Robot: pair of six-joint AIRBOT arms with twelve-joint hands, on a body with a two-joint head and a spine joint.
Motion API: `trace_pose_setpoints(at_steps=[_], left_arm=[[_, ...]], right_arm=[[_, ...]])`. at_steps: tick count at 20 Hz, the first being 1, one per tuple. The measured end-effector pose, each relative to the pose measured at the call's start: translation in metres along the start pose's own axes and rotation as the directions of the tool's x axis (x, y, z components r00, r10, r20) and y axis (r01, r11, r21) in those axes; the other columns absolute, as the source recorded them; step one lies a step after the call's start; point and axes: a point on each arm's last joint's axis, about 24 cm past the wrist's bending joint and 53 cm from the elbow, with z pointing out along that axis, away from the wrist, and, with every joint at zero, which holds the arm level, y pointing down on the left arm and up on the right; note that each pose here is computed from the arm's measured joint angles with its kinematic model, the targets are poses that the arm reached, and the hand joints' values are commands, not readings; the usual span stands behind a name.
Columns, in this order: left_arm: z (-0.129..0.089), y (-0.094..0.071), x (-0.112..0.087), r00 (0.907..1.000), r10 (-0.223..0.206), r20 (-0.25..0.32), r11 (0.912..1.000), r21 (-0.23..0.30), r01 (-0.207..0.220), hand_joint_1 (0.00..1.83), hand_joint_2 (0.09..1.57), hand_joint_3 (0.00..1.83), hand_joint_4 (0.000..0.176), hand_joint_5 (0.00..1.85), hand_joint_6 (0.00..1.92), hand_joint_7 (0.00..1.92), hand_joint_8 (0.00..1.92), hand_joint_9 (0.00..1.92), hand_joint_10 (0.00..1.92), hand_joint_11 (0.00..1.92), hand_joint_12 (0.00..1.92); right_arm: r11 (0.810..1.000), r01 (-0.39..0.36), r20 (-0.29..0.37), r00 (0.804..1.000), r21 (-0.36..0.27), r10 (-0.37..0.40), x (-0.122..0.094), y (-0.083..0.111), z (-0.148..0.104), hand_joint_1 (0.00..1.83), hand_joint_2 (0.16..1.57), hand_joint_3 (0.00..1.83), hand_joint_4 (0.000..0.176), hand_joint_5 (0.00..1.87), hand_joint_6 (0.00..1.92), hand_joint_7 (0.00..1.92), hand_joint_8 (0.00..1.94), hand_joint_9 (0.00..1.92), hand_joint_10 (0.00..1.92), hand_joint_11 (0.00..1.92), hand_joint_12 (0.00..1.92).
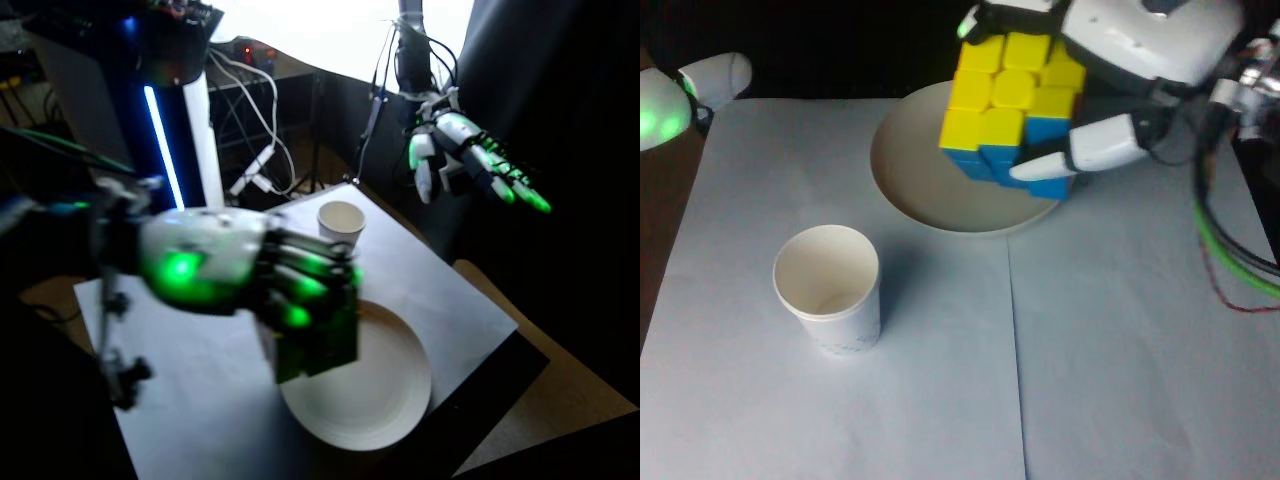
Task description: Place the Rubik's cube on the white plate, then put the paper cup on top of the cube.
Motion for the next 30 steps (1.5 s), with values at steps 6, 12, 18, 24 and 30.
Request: trace_pose_setpoints(at_steps=[6,12,18,24,30], left_arm=[[-0.001,0.002,-0.004,0.9998,-0.006,0.018,1.0,-0.005,0.006,0.53,1.37,0.0,0.043,0.1,0.0,0.0,0.0,0.0,0.0,0.0,0.0],[-0.001,0.001,-0.005,0.9997,-0.004,0.022,1.0,0.0,0.004,0.62,1.37,0.0,0.044,0.11,0.0,0.0,0.0,0.0,0.0,0.0,0.0],[-0.003,0.005,-0.004,0.9998,-0.005,0.021,0.9999,-0.011,0.005,0.61,1.36,0.0,0.04,0.11,0.0,0.0,0.0,0.0,0.0,0.0,0.0],[-0.003,0.005,-0.004,0.9998,-0.005,0.02,0.9999,-0.013,0.006,0.57,1.37,0.0,0.038,0.12,0.0,0.0,0.0,0.0,0.0,0.0,0.0],[-0.004,0.006,-0.001,0.9999,-0.008,0.014,0.9998,-0.017,0.008,0.63,1.37,0.0,0.055,0.09,0.0,0.0,0.0,0.0,0.0,0.0,0.0]], right_arm=[[0.996,-0.088,0.051,0.995,0.029,0.086,0.002,-0.013,0.024,1.2,1.25,0.0,0.0,0.61,1.37,0.83,1.47,0.81,1.85,0.94,1.92],[0.988,-0.137,0.079,0.988,0.067,0.132,-0.001,-0.027,0.028,1.18,1.09,0.0,0.0,0.22,0.74,0.31,0.69,0.3,1.36,0.32,1.89],[0.987,-0.149,0.072,0.987,0.059,0.145,0.002,-0.021,0.027,0.86,1.1,0.0,0.0,0.17,0.01,0.19,0.0,0.07,0.72,0.0,1.57],[0.993,-0.113,0.078,0.991,0.033,0.11,-0.017,-0.008,0.003,0.7,1.11,0.0,0.032,0.03,0.0,0.05,0.0,0.04,0.45,0.0,1.29],[0.997,-0.078,0.117,0.99,0.004,0.076,-0.036,0.0,-0.038,0.6,1.14,0.0,0.07,0.0,0.0,0.0,0.0,0.0,0.0,0.0,0.36]])
